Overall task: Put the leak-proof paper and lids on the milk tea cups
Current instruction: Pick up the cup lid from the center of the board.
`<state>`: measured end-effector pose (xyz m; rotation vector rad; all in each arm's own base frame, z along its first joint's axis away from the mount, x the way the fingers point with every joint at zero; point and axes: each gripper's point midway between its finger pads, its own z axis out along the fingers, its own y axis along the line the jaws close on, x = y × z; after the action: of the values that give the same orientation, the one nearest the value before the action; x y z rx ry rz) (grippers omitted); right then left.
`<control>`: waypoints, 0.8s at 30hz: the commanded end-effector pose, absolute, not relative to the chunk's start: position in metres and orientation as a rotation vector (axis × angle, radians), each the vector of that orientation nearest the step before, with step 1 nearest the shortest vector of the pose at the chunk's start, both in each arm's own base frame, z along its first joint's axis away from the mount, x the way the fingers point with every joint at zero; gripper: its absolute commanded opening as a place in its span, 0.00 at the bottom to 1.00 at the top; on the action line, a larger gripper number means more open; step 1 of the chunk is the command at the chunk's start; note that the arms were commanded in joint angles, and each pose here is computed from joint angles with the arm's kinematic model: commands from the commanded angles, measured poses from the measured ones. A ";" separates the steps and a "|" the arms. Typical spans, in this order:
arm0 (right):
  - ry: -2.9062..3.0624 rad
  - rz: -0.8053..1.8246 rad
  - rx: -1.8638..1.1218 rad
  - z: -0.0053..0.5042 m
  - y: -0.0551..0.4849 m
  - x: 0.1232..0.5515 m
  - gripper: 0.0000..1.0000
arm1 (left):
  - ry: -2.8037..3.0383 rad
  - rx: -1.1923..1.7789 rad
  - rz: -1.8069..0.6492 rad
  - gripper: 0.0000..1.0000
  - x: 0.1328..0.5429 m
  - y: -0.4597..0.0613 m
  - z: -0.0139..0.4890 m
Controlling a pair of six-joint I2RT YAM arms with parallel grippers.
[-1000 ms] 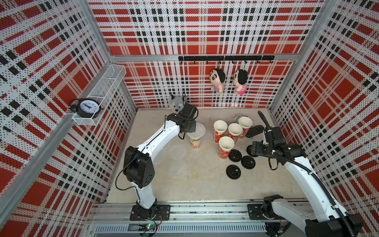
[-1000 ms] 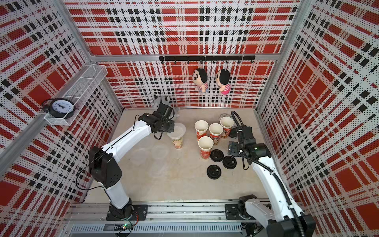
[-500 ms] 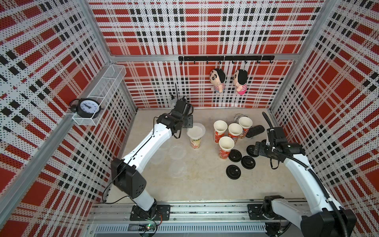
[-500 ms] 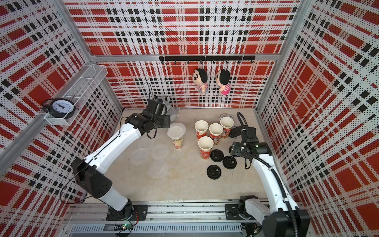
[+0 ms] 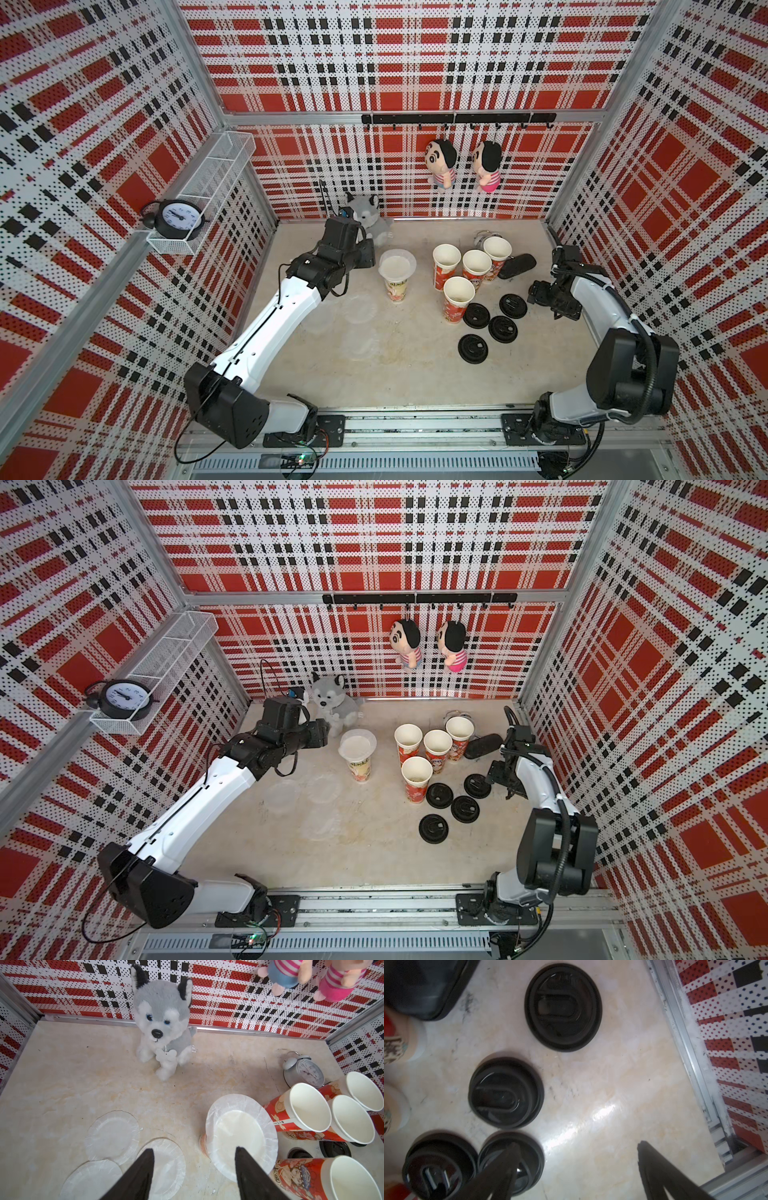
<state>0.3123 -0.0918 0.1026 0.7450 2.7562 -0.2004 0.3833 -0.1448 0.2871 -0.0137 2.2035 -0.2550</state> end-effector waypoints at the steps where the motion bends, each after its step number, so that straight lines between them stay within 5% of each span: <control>1: 2.722 -0.190 0.710 0.100 -0.104 0.339 0.92 | 2.141 -0.002 -0.271 0.65 0.389 -0.149 0.298; 24: 2.753 -0.231 0.640 0.056 -0.126 0.397 0.85 | 2.135 -0.007 -0.181 0.65 0.407 -0.165 0.273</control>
<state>0.3866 -0.1183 0.0544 0.6440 2.7831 -0.2254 0.4044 -0.1611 0.2738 -0.0160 2.1540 -0.1873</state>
